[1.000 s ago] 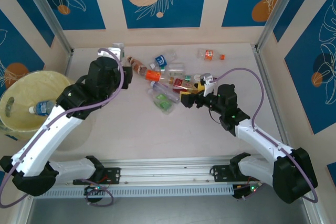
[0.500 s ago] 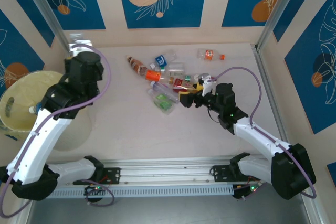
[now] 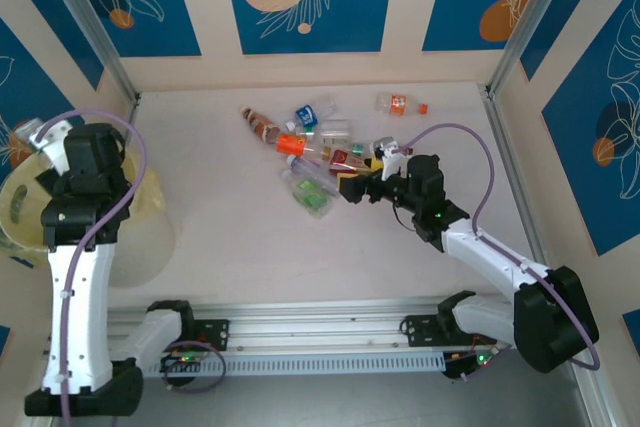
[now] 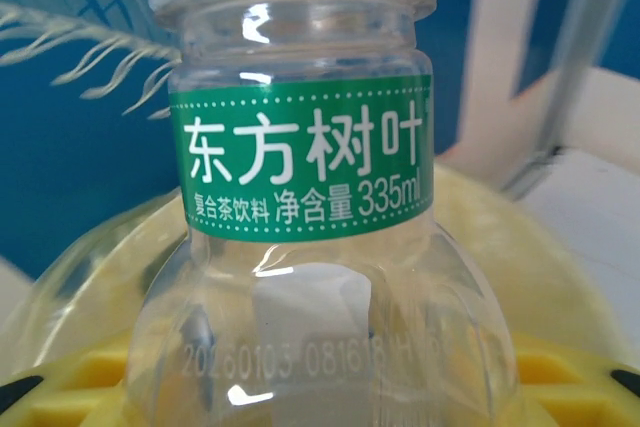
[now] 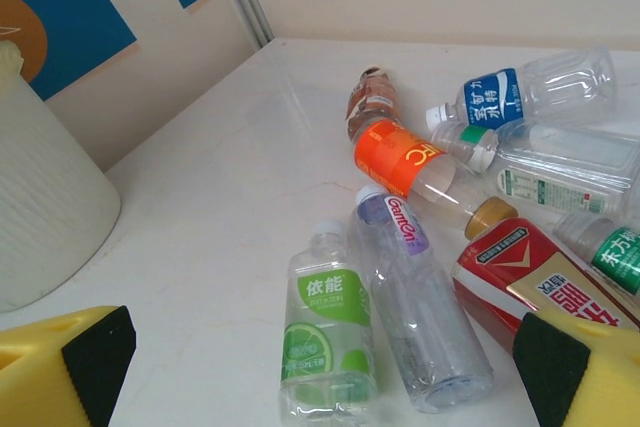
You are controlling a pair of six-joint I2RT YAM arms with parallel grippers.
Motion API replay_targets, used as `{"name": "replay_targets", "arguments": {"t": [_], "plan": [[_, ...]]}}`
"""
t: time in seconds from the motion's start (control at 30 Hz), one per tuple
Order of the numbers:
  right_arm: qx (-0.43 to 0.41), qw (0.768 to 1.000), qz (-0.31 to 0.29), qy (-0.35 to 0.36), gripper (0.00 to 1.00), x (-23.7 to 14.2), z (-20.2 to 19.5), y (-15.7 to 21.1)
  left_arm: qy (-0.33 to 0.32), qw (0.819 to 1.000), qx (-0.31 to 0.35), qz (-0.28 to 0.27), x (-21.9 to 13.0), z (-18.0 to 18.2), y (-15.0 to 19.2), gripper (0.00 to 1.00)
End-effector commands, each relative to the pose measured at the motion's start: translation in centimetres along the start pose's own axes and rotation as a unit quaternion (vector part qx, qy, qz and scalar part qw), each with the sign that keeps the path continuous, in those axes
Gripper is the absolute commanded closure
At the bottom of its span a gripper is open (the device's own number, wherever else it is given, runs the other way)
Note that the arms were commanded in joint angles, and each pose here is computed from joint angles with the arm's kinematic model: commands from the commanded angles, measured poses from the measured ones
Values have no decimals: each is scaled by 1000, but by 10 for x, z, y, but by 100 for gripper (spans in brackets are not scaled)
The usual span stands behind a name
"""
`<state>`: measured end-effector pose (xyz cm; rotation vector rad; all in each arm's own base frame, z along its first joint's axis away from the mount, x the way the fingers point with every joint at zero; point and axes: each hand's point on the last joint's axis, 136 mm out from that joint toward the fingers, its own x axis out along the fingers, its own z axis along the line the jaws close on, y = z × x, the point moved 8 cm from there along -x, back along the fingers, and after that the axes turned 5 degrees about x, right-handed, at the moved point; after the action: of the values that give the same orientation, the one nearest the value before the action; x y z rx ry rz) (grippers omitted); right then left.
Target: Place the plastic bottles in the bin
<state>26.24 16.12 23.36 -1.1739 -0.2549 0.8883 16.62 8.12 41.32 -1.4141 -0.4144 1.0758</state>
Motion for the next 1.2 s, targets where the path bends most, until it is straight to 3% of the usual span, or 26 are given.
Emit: {"name": "replay_targets", "arguments": {"t": [0.0, 0.1, 0.2, 0.4, 0.53, 0.63, 1.17], "plan": [[-16, 1000, -2, -26, 1, 6, 7, -11, -20, 997, -56, 42, 19, 9, 8, 100], [-16, 999, 7, -32, 1, 9, 7, -10, -62, 989, -94, 98, 38, 20, 22, 100], [-19, 999, 8, -34, 1, 10, 8, -8, -92, 983, -112, 110, 47, 30, 34, 100], [-23, 999, 10, -35, 1, 10, 7, -9, -104, 982, -100, 120, 50, 33, 46, 74], [-21, 999, 13, -37, 1, 11, 8, -9, -113, 982, -85, 126, 48, 36, 48, 24], [-24, 999, 14, -36, 1, 11, 8, -9, -105, 983, -80, 125, 46, 36, 49, 0], [-9, 1000, 17, -14, 1, 15, 4, -9, 43, 986, -111, 120, 39, 14, 37, 0]]}}
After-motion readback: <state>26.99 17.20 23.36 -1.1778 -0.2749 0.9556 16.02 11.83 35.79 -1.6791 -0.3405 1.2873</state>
